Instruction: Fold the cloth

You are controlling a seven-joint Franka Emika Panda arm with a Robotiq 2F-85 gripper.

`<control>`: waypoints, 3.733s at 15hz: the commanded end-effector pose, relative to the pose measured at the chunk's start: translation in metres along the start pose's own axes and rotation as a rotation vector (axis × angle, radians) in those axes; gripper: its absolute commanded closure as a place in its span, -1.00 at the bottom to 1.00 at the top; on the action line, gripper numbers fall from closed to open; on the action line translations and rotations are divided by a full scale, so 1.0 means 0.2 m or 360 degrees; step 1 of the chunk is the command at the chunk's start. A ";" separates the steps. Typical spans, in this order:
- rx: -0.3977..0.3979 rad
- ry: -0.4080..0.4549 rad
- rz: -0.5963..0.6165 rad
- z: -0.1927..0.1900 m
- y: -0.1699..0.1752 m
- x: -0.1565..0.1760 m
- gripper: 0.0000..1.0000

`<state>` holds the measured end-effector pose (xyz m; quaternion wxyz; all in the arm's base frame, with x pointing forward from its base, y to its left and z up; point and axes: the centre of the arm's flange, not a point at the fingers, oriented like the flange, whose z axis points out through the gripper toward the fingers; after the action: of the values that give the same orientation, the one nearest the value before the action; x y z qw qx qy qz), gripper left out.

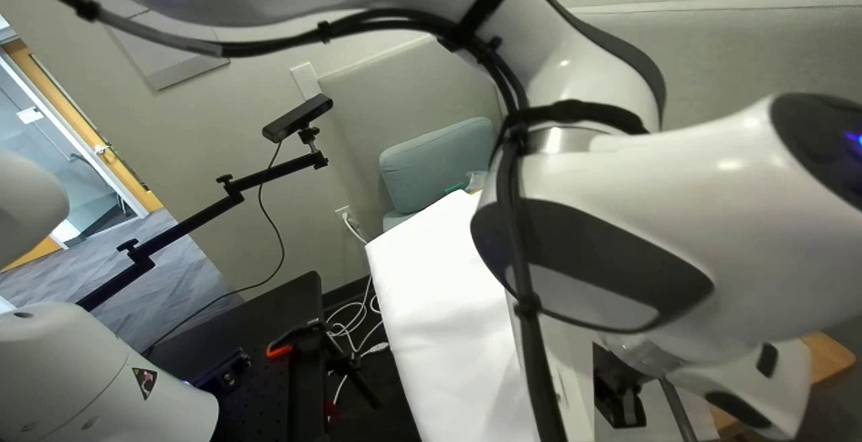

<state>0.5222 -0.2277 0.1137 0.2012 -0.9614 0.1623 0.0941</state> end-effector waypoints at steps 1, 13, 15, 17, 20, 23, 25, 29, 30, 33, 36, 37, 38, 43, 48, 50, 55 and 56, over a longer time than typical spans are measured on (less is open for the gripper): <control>-0.0186 0.0040 0.0031 -0.09 -0.23 -0.19 0.96; -0.0534 0.0085 -0.0021 -0.16 -0.72 -0.36 0.85; -0.0551 0.0095 -0.0038 -0.18 -0.77 -0.40 0.85; -0.0552 0.0094 -0.0038 -0.18 -0.76 -0.41 0.85; -0.0606 0.0125 -0.0022 -0.22 -0.80 -0.46 0.96; -0.0816 0.0225 -0.0076 -0.36 -0.91 -0.58 0.96; -0.0954 0.0318 -0.0118 -0.44 -1.03 -0.65 0.96; -0.1115 0.0478 -0.0199 -0.49 -1.33 -0.77 0.96; -0.1128 0.0504 -0.0200 -0.48 -1.41 -0.80 0.96; -0.1097 0.0513 -0.0249 -0.37 -1.61 -0.89 0.96; -0.1024 0.0441 -0.0311 -0.23 -1.73 -0.99 0.96; -0.1001 0.0399 -0.0338 -0.20 -1.75 -1.02 0.96; -0.0979 0.0380 -0.0352 -0.16 -1.77 -1.04 0.96; -0.0931 0.0223 -0.0491 -0.03 -1.82 -1.14 0.96; -0.0945 0.0230 -0.0478 -0.01 -1.82 -1.11 0.85; -0.0945 0.0231 -0.0474 -0.01 -1.82 -1.11 0.85; -0.0876 0.0334 -0.0666 0.03 -2.01 -1.17 0.96; -0.0857 0.0356 -0.0703 0.06 -2.06 -1.19 0.96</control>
<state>0.4436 0.1697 0.3049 -0.0754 -0.9968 -0.0264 0.0100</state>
